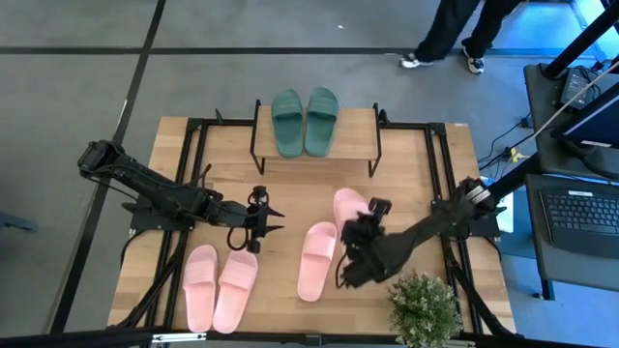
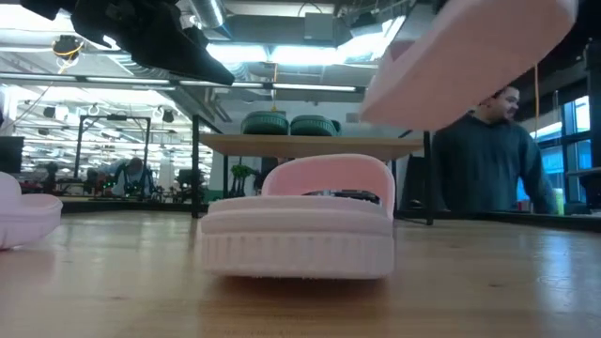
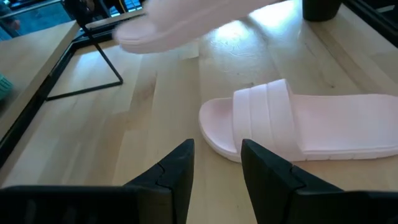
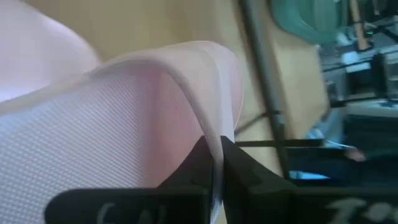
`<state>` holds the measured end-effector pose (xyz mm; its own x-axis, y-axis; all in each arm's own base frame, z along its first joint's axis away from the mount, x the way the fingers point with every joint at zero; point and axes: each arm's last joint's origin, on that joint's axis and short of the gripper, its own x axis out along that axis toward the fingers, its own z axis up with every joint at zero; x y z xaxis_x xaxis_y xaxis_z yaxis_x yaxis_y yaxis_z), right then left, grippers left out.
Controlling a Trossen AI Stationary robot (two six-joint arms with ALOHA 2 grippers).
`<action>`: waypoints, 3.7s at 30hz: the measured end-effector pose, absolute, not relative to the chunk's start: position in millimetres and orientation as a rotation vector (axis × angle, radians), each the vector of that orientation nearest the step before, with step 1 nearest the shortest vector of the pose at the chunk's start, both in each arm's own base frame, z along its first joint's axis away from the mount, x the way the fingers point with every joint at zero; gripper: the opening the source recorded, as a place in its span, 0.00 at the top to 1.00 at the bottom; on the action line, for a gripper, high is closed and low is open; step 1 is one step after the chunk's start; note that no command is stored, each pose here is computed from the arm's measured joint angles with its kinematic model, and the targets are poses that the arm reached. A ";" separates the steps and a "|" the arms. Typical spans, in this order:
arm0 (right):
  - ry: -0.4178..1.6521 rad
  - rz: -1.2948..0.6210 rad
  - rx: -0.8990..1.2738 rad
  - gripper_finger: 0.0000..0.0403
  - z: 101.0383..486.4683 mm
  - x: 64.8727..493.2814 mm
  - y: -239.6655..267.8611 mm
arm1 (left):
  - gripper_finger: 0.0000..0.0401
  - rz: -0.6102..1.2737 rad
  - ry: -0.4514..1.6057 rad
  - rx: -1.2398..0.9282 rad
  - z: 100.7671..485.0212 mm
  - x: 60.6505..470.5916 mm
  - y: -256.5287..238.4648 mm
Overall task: Pick and place slides into the shelf
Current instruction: Put the pink slide under the shelf
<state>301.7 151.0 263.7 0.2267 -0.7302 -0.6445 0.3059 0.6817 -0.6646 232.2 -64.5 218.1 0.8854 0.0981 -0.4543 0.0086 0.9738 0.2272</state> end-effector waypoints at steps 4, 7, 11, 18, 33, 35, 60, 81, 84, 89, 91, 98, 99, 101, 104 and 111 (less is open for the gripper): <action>1.155 -0.817 -0.492 0.97 255.6 291.7 123.0 | 0.69 0.047 0.482 0.227 218.1 232.2 -64.4; 1.179 -0.833 -0.488 0.97 238.6 285.7 103.4 | 0.69 0.048 0.478 0.226 218.5 232.4 -64.5; 1.163 -0.772 -0.454 0.97 211.8 287.2 83.4 | 0.69 0.048 0.477 0.225 218.6 232.4 -64.5; 1.156 -0.751 -0.406 0.97 179.0 297.1 44.8 | 0.69 0.048 0.474 0.224 218.8 232.6 -64.5; 1.143 -0.828 -0.352 0.97 140.0 288.9 -1.3 | 0.69 0.054 0.474 0.199 218.8 232.6 -64.5; 1.149 -0.833 -0.350 0.97 139.0 287.9 -3.2 | 0.69 0.055 0.474 0.199 218.8 232.6 -64.4; 1.159 -0.866 -0.298 0.84 138.5 288.4 -18.8 | 0.69 0.056 0.474 0.196 218.7 232.5 -64.5; 1.161 -0.822 -0.373 0.83 139.7 294.7 -30.0 | 0.69 0.055 0.481 0.199 218.1 232.2 -64.4; 1.185 -0.803 -0.409 0.83 139.8 294.4 -32.7 | 0.69 0.055 0.486 0.201 217.7 232.0 -64.3; 1.218 -0.770 -0.462 0.83 139.8 294.2 -35.3 | 0.69 0.055 0.489 0.201 217.4 231.8 -64.2; 1.231 -0.753 -0.487 0.83 139.8 294.2 -35.5 | 0.69 0.055 0.489 0.202 217.4 231.8 -64.2; 1.241 -0.738 -0.508 0.83 139.8 294.3 -35.5 | 0.69 0.055 0.489 0.202 217.5 231.8 -64.2; 1.241 -0.738 -0.507 0.83 139.8 294.4 -35.5 | 0.69 0.055 0.489 0.201 217.5 231.8 -64.2; 1.240 -0.738 -0.507 0.83 139.9 294.4 -35.5 | 0.69 0.055 0.489 0.201 217.5 231.9 -64.2; 1.240 -0.737 -0.507 0.83 139.9 294.5 -35.5 | 0.69 0.055 0.489 0.201 217.5 231.8 -64.2; 1.243 -0.715 -0.488 0.75 139.3 294.7 -35.0 | 0.69 0.055 0.489 0.201 217.5 231.8 -64.3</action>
